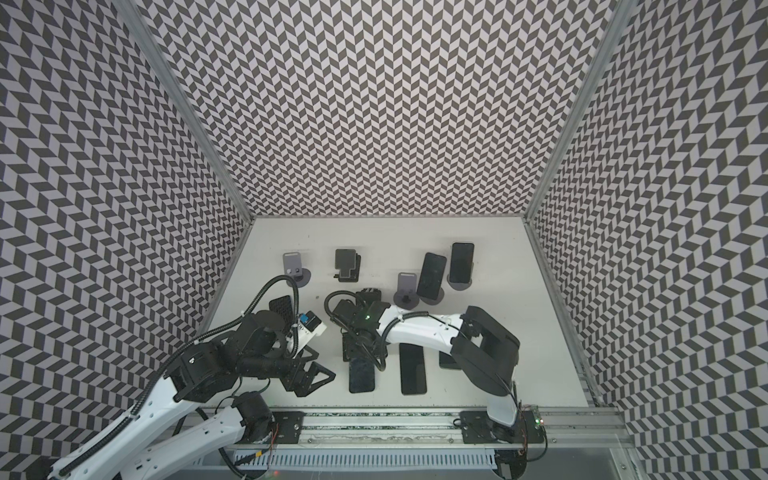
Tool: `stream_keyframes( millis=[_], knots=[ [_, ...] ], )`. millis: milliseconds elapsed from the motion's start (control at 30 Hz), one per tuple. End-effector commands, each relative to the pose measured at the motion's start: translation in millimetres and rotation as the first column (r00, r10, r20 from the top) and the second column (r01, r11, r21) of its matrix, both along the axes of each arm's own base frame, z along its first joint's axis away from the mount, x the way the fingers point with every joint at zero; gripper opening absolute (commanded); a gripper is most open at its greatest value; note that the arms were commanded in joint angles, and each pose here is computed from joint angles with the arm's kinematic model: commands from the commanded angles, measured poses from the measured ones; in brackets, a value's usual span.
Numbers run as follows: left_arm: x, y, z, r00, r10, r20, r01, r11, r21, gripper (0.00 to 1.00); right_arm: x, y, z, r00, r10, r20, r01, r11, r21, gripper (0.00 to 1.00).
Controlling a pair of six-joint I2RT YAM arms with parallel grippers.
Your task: Remove the phone from the phone stand
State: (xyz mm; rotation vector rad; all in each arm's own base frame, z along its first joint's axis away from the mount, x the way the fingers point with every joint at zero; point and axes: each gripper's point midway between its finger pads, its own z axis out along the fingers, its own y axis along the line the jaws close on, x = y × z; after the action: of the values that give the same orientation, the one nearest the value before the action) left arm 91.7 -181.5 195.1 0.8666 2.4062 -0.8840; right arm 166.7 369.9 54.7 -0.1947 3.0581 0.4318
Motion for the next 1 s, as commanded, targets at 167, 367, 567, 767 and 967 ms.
stream_keyframes(
  millis=[167, 367, 567, 767, 967],
  knots=[
    [-2, 6, -1, 1.0, 0.007, 0.026, -0.007, 1.0, -0.001, 0.91, 0, 7, 2, 0.998, -0.053, 0.017, 0.053, 0.999, -0.007, 0.65],
    [-4, 8, -3, 1.0, 0.009, 0.014, -0.009, 1.0, 0.007, 0.9, 5, 11, -1, 0.996, -0.082, 0.02, 0.083, 0.996, -0.042, 0.65],
    [-9, 14, -7, 0.999, 0.024, -0.023, -0.023, 0.999, 0.039, 0.9, 9, 15, -11, 0.998, -0.071, 0.0, 0.07, 0.99, -0.122, 0.65],
    [-14, 22, -10, 0.998, 0.044, -0.051, -0.04, 0.997, 0.071, 0.9, 14, 23, -12, 0.999, -0.046, 0.006, 0.047, 0.99, -0.135, 0.66],
    [-15, 25, -11, 0.997, 0.049, -0.054, -0.045, 0.996, 0.083, 0.89, 22, 23, -16, 0.999, -0.033, 0.006, 0.034, 0.986, -0.164, 0.67]
  ],
)
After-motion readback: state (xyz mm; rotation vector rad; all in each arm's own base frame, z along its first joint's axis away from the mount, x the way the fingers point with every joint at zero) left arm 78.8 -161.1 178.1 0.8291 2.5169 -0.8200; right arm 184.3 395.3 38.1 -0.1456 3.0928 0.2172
